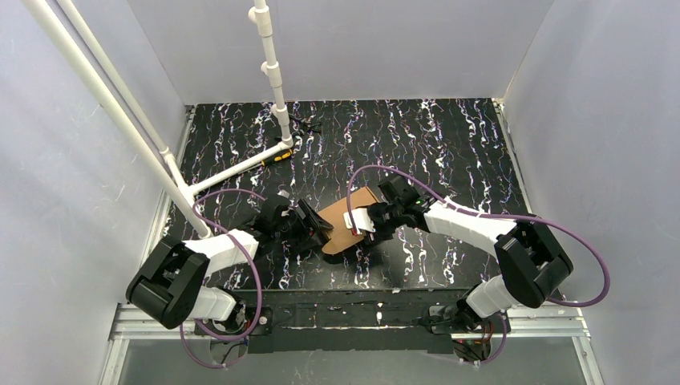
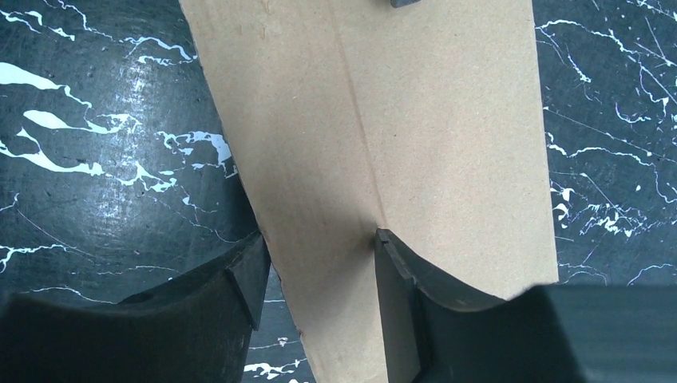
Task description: Fold the paper box
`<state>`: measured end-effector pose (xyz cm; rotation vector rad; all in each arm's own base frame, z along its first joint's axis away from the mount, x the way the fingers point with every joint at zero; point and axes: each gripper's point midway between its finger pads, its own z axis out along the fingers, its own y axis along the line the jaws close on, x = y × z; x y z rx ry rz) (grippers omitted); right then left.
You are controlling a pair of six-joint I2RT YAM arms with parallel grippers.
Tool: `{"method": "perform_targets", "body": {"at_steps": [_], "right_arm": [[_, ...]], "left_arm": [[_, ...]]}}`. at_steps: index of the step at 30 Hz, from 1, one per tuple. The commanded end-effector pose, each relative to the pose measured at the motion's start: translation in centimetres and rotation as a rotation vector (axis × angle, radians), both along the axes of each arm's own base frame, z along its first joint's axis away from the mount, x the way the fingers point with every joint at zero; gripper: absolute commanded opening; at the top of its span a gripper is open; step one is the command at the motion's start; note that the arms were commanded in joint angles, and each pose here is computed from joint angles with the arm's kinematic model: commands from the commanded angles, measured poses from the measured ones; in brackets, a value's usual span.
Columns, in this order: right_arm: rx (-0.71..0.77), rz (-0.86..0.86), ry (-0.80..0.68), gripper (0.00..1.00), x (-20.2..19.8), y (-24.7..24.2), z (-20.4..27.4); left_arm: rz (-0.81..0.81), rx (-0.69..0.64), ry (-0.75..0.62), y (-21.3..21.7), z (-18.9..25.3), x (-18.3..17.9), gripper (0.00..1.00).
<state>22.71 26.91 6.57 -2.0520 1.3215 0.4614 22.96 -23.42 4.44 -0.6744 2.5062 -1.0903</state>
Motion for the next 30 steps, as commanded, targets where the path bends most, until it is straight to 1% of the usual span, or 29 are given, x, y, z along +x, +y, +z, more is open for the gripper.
{"method": "perform_targets", "body": {"at_steps": [1,7,10,12,15,19,25,28,30], "right_arm": [[0.03,-0.03,0.016,0.58,0.0,0.5,1.5],[0.023,-0.028,-0.006,0.55,0.2,0.2,1.6],[-0.002,-0.029,-0.02,0.52,0.3,-0.3,0.9],[-0.003,-0.035,-0.02,0.48,0.5,-0.4,0.9],[0.002,-0.041,-0.02,0.46,0.6,-0.4,1.1],[0.015,-0.027,0.008,0.57,0.0,-0.2,1.6],[0.066,0.006,0.09,0.67,-1.3,0.1,3.3],[0.094,0.009,0.134,0.74,-1.5,-0.3,4.2],[0.122,0.017,0.163,0.76,-1.8,-0.5,4.9]], "left_arm": [[0.049,0.014,0.017,0.6,-0.8,0.2,0.72],[0.063,0.002,0.014,0.5,-0.6,0.5,0.72],[0.077,-0.005,0.014,0.6,-0.5,0.6,0.72],[0.084,-0.008,0.015,0.6,-0.5,0.6,0.72],[0.089,-0.015,0.016,0.6,-0.5,0.6,0.72],[0.095,-0.02,0.012,0.6,-0.4,0.7,0.72],[0.094,-0.016,-0.003,0.6,-0.4,0.9,0.71],[0.089,-0.005,-0.008,0.6,-0.5,1.1,0.68],[0.086,0.0,-0.01,0.6,-0.6,1.2,0.67]]}}
